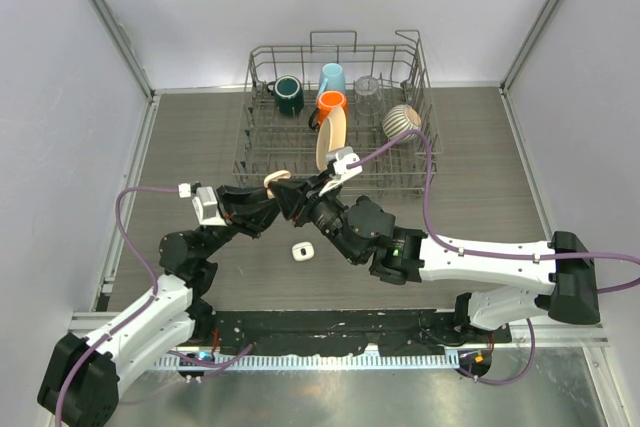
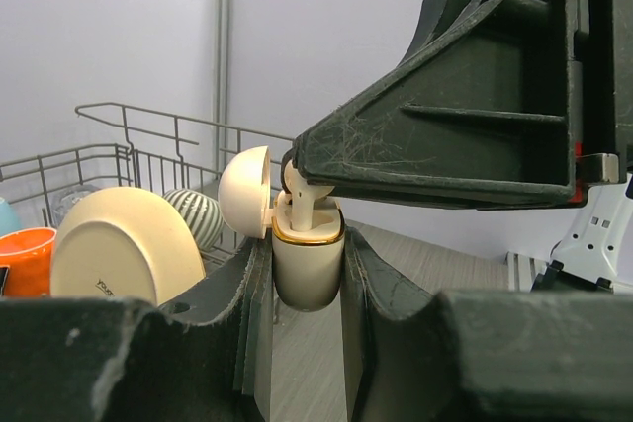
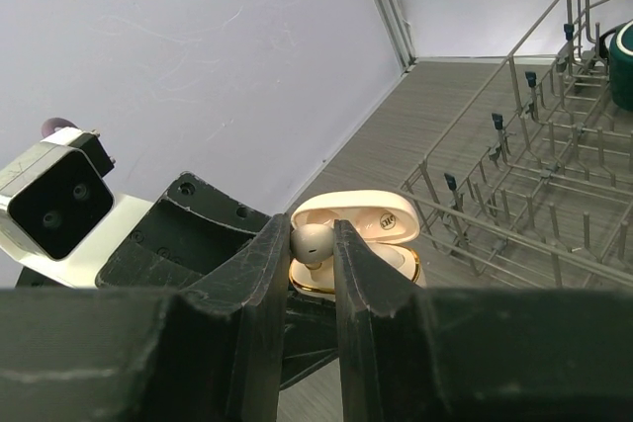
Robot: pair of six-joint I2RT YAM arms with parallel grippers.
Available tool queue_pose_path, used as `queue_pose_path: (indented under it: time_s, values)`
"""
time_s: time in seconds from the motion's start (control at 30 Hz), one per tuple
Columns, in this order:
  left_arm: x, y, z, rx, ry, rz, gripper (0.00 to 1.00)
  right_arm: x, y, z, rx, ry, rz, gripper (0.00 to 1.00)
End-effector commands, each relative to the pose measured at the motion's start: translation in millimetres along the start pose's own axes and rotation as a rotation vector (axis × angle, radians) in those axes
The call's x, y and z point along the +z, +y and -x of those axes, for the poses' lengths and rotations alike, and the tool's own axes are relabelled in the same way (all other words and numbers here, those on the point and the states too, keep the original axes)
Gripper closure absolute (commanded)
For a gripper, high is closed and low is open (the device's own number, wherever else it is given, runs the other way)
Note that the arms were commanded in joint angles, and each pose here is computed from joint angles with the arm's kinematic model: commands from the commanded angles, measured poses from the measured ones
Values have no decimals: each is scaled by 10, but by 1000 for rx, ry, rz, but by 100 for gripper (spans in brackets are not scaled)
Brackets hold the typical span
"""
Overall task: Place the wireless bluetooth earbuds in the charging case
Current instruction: Place the earbud in the charging case.
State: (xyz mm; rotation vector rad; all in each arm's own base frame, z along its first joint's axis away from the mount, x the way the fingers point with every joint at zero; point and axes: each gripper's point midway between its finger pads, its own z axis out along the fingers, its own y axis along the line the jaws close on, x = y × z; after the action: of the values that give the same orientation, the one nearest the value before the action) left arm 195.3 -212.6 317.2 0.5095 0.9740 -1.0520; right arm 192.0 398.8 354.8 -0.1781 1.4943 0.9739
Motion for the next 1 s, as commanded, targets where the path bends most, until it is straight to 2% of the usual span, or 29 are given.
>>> queue_pose_path:
  time_s: [0.0,0.23,0.27,0.6,0.73,0.83,0.97]
  values:
    - [65,-10,343,71,-116,4,100,-65,-69,-71,-29,32,-36,88]
    - [62,-38,341,70,-112,-10,100,-30,-43,-25,-23,29,-43,73]
    - [61,-45,343,72,-112,-13,100,-28,-35,-12,-20,27,-42,64]
    - [52,-66,302,62,-99,-26,100,-20,53,171,11,0,-28,53]
    - [51,-68,277,56,-91,-29,100,-43,107,295,27,-15,-14,45]
    - [38,-76,254,49,-85,-32,100,-78,155,460,43,-39,5,39]
    - [28,-77,241,46,-83,-31,100,-146,189,668,55,-73,20,36]
